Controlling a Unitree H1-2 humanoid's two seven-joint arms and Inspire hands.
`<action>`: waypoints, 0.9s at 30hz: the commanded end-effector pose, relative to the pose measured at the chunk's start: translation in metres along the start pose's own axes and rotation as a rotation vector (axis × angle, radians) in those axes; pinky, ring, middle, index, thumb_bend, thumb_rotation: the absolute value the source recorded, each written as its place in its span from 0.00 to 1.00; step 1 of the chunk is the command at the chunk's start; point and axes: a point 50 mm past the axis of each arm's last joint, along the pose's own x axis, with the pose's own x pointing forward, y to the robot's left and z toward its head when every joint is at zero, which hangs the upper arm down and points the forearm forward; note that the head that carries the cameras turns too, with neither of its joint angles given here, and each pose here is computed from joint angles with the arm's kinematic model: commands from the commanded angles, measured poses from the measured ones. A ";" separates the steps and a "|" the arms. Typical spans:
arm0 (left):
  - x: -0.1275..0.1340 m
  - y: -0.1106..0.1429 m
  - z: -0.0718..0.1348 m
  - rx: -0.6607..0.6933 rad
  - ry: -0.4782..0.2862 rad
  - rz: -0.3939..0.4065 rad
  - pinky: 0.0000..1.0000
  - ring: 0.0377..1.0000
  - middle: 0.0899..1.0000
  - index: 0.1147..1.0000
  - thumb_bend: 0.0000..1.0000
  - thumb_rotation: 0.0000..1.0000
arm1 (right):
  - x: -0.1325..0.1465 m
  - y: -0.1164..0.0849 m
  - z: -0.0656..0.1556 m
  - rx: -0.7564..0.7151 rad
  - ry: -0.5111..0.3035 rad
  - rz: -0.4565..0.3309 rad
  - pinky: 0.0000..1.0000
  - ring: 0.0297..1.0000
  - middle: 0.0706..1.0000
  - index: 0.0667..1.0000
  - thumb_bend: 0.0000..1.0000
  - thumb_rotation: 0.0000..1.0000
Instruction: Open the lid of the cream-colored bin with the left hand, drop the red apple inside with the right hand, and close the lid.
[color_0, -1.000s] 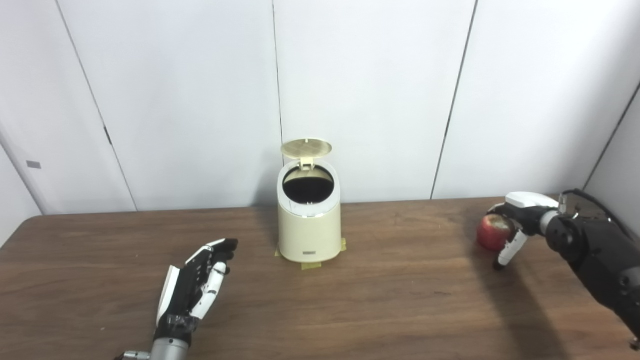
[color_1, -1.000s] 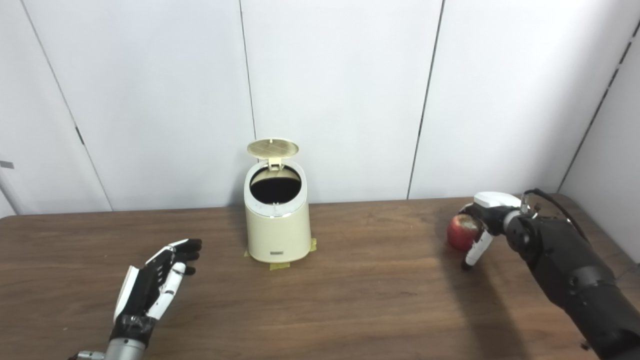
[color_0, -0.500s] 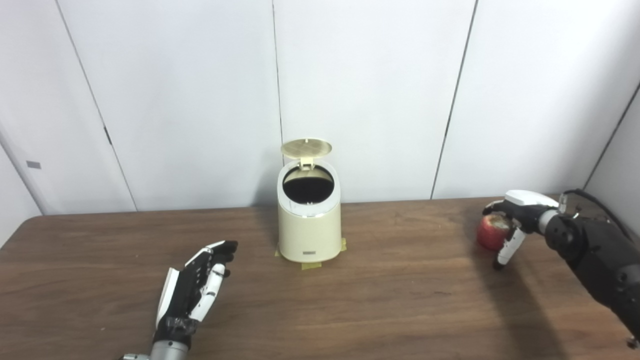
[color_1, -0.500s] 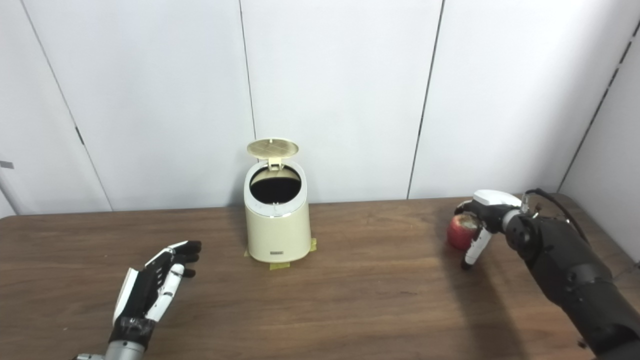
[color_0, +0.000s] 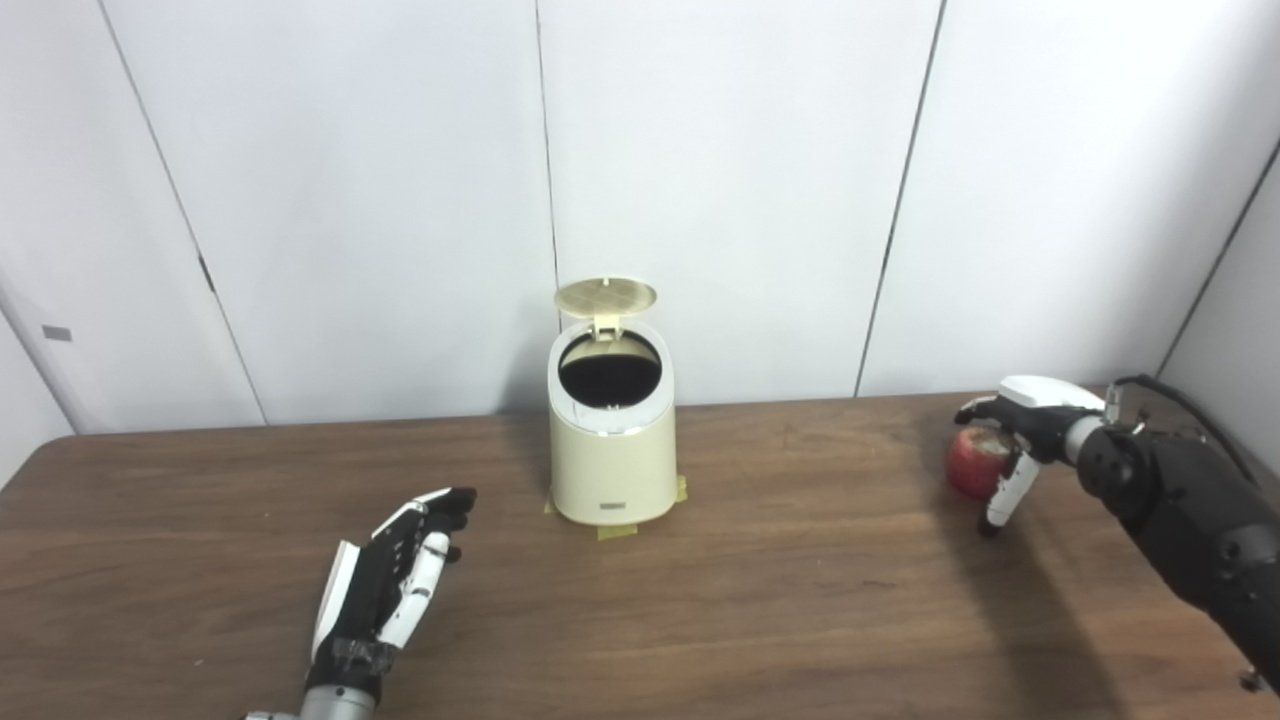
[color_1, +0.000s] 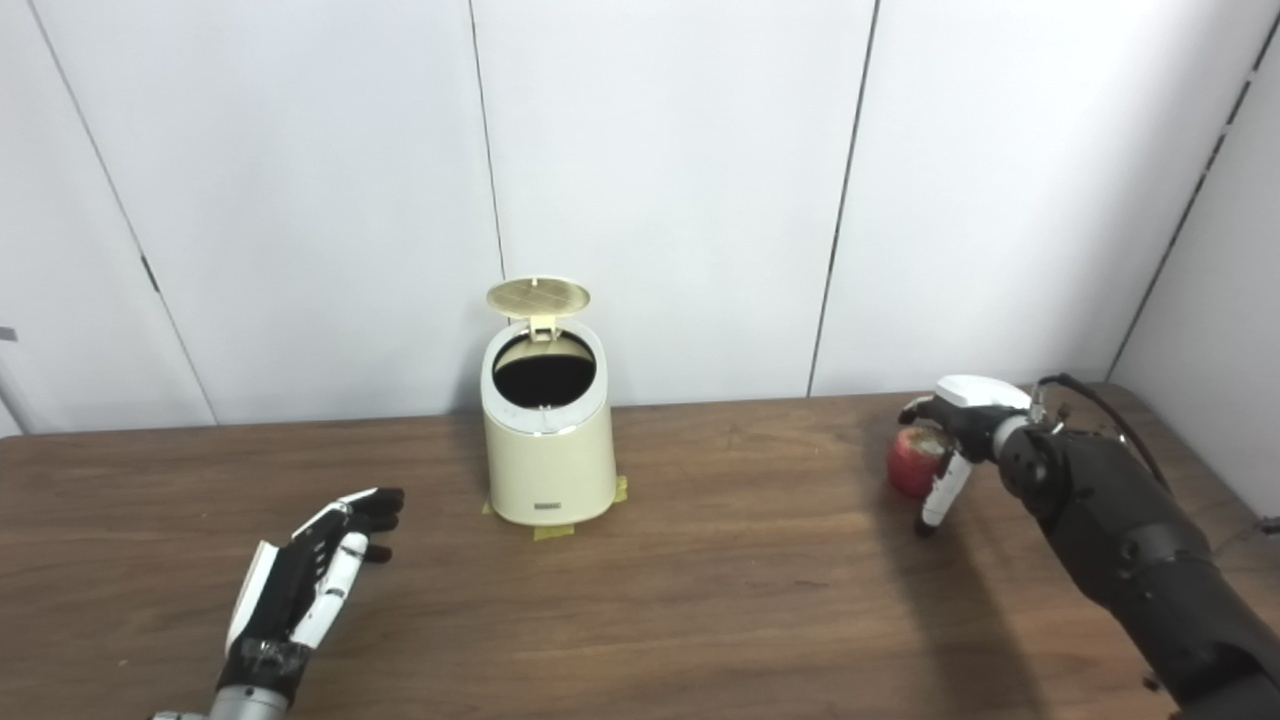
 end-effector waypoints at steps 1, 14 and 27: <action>0.004 0.000 0.009 0.008 -0.046 0.005 0.66 0.77 0.77 0.72 0.21 0.78 | 0.003 -0.021 0.014 -0.005 -0.035 -0.037 0.66 0.81 0.89 0.84 0.91 0.25; 0.003 0.000 0.009 0.006 -0.046 0.003 0.66 0.77 0.77 0.73 0.22 0.78 | 0.002 -0.020 0.019 0.005 -0.045 -0.028 0.64 0.79 0.87 0.83 0.90 0.22; 0.004 -0.001 0.010 0.001 -0.047 -0.001 0.66 0.76 0.76 0.72 0.21 0.75 | 0.005 -0.013 0.024 -0.075 -0.063 -0.227 0.49 0.57 0.62 0.54 0.65 0.09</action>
